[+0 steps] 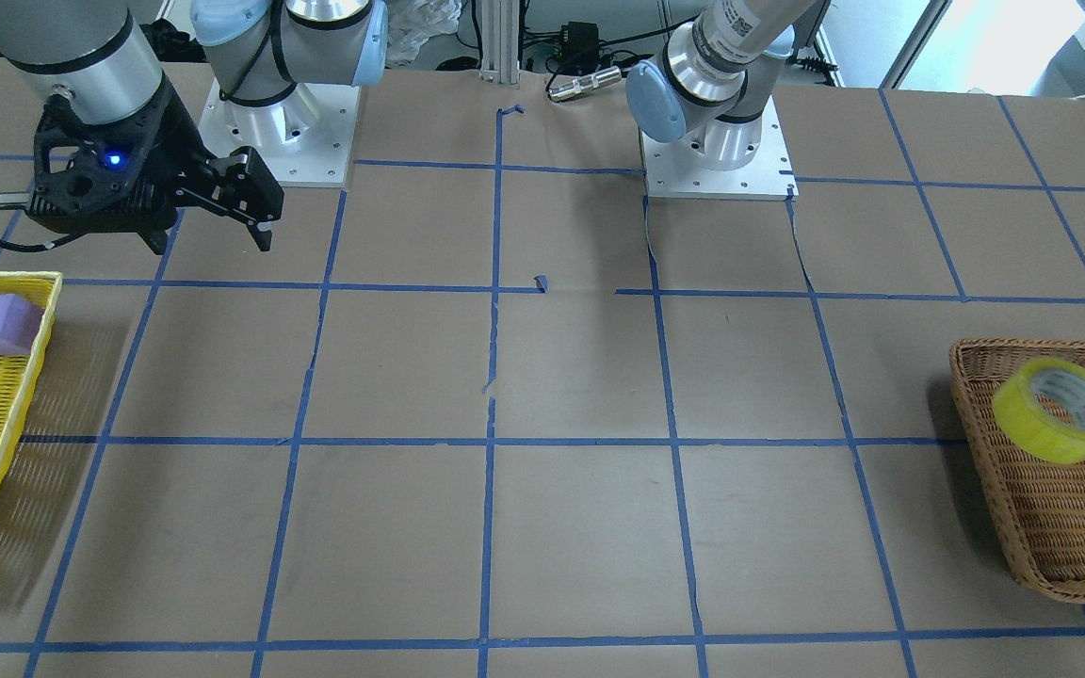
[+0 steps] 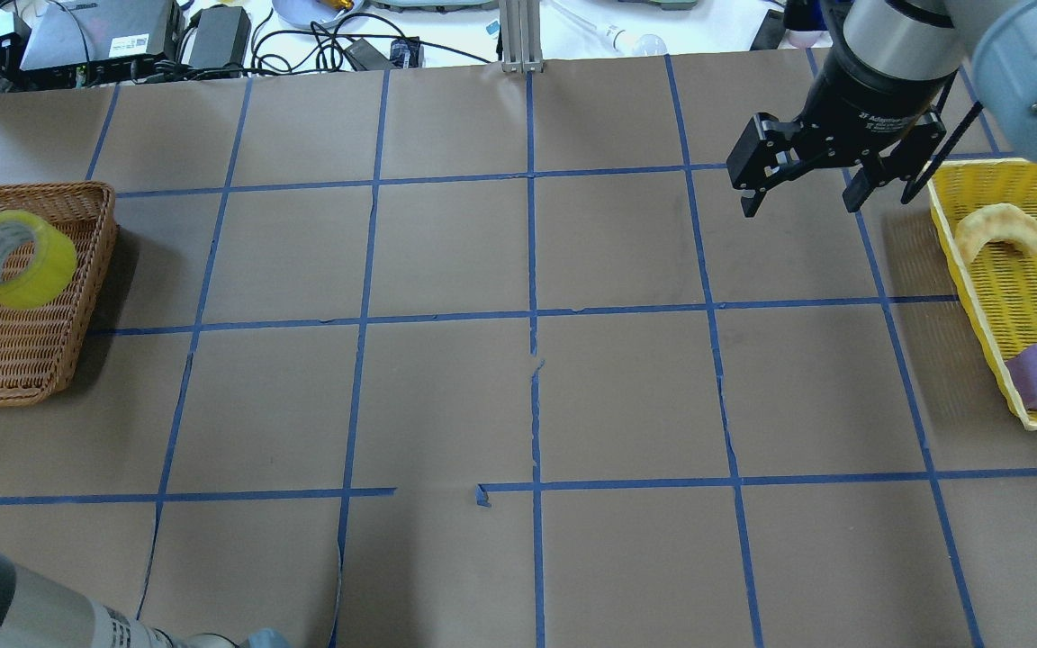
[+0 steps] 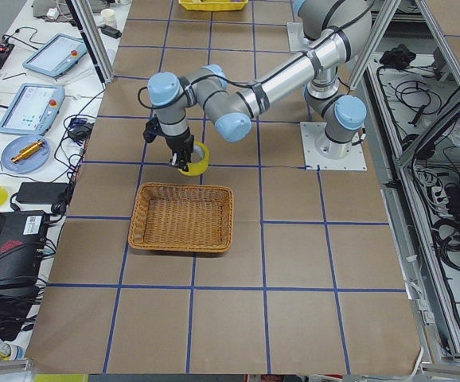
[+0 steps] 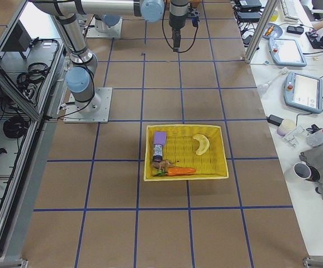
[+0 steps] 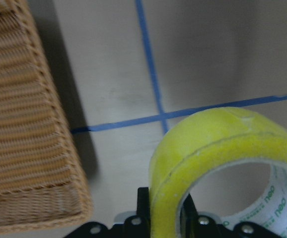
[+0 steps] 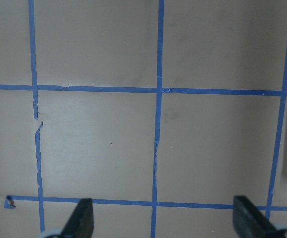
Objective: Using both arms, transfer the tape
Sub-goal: 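Carry the tape roll with the left gripper into the wicker basket, then open the left gripper to release the tape roll in the basket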
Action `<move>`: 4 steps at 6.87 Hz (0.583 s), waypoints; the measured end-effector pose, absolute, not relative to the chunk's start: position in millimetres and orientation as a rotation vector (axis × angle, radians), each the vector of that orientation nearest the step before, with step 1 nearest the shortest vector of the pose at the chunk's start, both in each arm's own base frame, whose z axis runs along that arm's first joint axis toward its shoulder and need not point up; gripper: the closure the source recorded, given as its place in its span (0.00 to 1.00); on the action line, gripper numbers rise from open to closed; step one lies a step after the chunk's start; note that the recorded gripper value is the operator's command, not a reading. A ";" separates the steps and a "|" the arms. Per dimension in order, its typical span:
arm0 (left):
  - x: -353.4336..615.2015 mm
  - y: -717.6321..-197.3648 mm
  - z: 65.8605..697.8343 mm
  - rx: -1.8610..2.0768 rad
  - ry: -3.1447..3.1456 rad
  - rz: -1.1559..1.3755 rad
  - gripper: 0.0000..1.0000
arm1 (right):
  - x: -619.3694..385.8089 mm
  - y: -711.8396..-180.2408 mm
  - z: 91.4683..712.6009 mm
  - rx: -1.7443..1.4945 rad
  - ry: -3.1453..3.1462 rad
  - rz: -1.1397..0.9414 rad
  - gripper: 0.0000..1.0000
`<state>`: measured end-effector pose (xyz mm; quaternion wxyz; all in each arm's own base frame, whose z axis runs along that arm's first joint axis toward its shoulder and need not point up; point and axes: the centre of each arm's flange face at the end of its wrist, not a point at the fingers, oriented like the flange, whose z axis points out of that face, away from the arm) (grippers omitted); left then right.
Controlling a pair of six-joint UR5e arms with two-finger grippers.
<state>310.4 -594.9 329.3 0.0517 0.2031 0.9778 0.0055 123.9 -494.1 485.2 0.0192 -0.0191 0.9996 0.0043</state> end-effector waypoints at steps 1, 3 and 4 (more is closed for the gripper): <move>353.3 -595.6 299.3 0.694 2.950 -0.053 0.98 | 130.9 -491.8 485.4 -0.080 3.100 0.009 0.00; 389.6 -594.8 251.2 0.739 2.947 -0.081 0.00 | 144.7 -489.3 486.3 -0.080 3.107 -0.021 0.00; 390.0 -593.7 249.0 0.745 2.953 -0.073 0.20 | 146.8 -488.8 487.2 -0.071 3.110 -0.031 0.00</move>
